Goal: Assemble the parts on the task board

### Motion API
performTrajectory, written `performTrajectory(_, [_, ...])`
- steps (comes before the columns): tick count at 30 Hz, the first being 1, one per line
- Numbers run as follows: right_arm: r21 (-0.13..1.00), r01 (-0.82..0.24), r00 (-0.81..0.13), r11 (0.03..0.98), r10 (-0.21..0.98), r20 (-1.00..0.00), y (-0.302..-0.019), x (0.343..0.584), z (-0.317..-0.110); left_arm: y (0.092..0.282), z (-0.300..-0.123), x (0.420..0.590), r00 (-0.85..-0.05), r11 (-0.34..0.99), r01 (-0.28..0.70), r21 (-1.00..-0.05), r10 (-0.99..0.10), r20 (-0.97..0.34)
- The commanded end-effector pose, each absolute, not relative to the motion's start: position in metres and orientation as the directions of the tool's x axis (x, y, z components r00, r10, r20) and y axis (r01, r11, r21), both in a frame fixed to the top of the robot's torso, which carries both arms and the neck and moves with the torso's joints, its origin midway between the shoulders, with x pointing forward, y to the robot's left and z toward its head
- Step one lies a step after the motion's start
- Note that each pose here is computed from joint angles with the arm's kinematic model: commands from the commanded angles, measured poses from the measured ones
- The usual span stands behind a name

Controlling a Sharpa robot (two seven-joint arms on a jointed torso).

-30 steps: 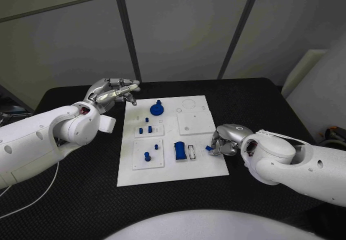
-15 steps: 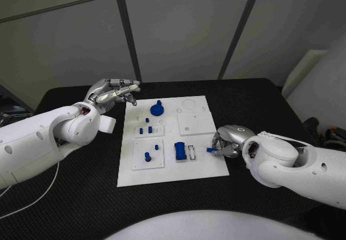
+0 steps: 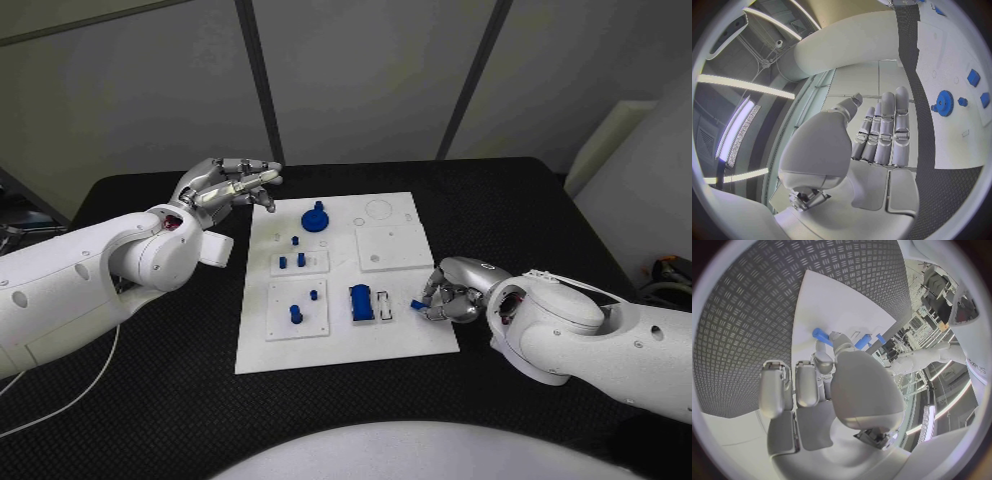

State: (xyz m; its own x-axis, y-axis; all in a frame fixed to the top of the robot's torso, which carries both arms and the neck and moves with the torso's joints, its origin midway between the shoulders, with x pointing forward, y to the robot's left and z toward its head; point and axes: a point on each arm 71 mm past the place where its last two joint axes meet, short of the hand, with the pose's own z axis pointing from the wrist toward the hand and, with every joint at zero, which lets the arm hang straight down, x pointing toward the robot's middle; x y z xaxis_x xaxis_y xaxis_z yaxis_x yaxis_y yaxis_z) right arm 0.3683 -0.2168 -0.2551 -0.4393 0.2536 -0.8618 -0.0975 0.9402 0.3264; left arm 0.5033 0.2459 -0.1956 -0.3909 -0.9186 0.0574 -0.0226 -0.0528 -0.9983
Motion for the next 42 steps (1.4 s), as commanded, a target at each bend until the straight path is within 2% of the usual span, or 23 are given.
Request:
performTrajectory(1, [0.413, -0.037, -0.421, 0.910, 0.361, -0.832, -0.214, 0.368, -0.251, 0.244, -0.194, 0.503, -0.399, -0.062, -0.019, -0.998, -0.915, 0.064])
performTrajectory(17, [0.503, -0.007, -0.423, 0.865, 0.453, -0.785, -0.191, 0.375, -0.252, 0.242, -0.194, 0.503, -0.406, -0.064, -0.021, -0.998, -0.912, 0.067])
performTrajectory(30, [0.494, 0.007, -0.506, 0.869, 0.429, -0.748, -0.178, 0.382, -0.265, 0.240, -0.194, 0.503, -0.411, -0.065, -0.025, -0.998, -0.909, 0.069])
performTrajectory(42, [0.500, 0.008, -0.515, 0.866, 0.432, -0.741, -0.172, 0.383, -0.267, 0.240, -0.194, 0.503, -0.415, -0.065, -0.027, -0.998, -0.907, 0.071])
